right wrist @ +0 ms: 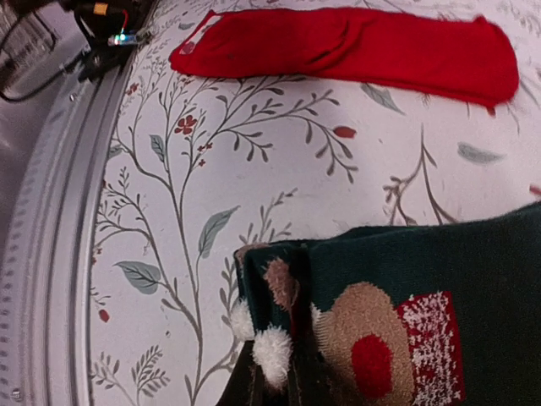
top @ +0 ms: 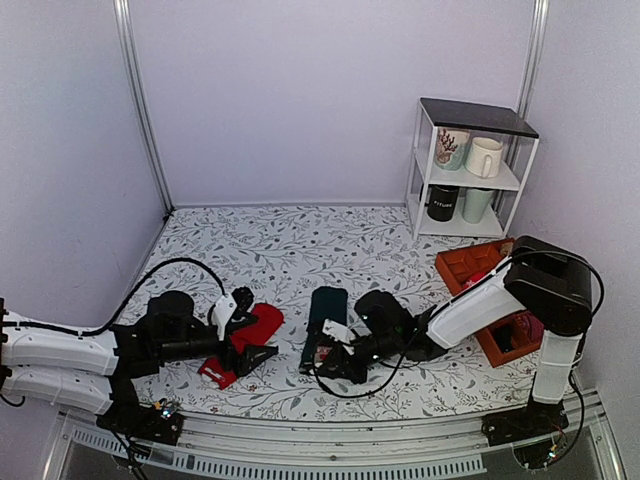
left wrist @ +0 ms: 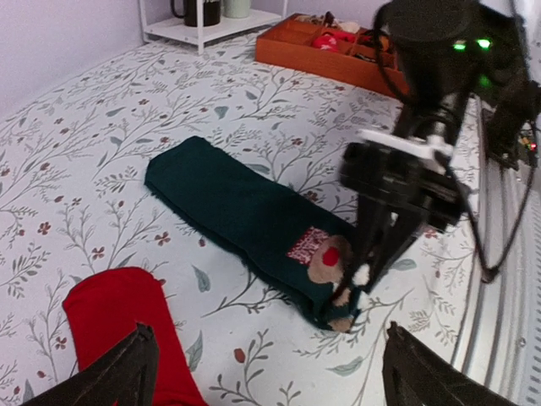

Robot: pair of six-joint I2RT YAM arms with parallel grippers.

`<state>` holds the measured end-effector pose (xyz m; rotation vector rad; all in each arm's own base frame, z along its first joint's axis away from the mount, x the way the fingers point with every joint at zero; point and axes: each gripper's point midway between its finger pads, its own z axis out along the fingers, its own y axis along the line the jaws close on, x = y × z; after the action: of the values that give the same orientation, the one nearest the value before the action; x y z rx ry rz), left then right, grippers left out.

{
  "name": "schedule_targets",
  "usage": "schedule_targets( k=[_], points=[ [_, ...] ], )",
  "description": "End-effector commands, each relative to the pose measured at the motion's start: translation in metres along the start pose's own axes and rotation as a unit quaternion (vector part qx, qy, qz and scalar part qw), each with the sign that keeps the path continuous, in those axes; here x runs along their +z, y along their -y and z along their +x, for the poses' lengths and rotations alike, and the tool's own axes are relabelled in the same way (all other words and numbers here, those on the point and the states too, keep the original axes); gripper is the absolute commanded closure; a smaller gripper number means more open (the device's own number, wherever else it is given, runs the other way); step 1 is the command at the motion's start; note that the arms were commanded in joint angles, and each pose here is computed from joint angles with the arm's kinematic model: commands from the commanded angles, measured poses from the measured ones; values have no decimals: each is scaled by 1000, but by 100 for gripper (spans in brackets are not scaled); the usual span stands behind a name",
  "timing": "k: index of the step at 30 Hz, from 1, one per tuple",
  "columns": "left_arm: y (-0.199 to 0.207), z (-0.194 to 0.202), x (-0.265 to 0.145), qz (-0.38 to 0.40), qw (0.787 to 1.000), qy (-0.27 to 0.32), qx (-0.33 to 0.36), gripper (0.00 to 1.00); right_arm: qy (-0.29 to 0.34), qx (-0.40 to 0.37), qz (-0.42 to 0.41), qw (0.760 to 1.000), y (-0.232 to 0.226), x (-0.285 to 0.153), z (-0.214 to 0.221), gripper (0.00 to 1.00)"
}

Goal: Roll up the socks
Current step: Roll the sock at the center of the board.

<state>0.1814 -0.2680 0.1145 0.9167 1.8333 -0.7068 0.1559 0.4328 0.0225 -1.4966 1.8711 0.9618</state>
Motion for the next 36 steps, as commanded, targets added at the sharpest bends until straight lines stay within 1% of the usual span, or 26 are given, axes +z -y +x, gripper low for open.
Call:
schedule_targets(
  k=[1,4,9,12,15,20,23,27,30,33,36],
  points=[
    [34,-19,0,83,996,33,21,9,-56,221,-103,968,-12,-21,34,93],
    [46,-18,4,109,993,36,19,9,-77,301,-130,942,-12,-23,47,93],
    [62,-12,20,124,990,39,52,7,-102,375,-158,908,-15,-25,58,92],
    [70,-10,35,127,988,36,81,5,-115,403,-157,894,-15,-27,61,92],
    [79,-11,50,145,983,41,100,7,-121,408,-155,891,-15,-27,61,92],
    [96,-4,73,188,975,25,116,19,-126,411,-153,890,-15,-28,62,92],
    [105,3,78,212,970,20,115,25,-126,410,-149,891,-13,-27,63,92],
    [112,24,84,235,966,-7,108,37,-126,411,-148,891,-12,-26,62,92],
    [116,32,85,244,964,-12,102,40,-128,409,-146,892,-11,-25,63,92],
    [118,38,89,245,964,-18,100,47,-129,409,-146,892,-10,-25,63,92],
    [118,42,92,245,964,-24,100,49,-130,409,-146,891,-10,-24,63,92]
  ],
)
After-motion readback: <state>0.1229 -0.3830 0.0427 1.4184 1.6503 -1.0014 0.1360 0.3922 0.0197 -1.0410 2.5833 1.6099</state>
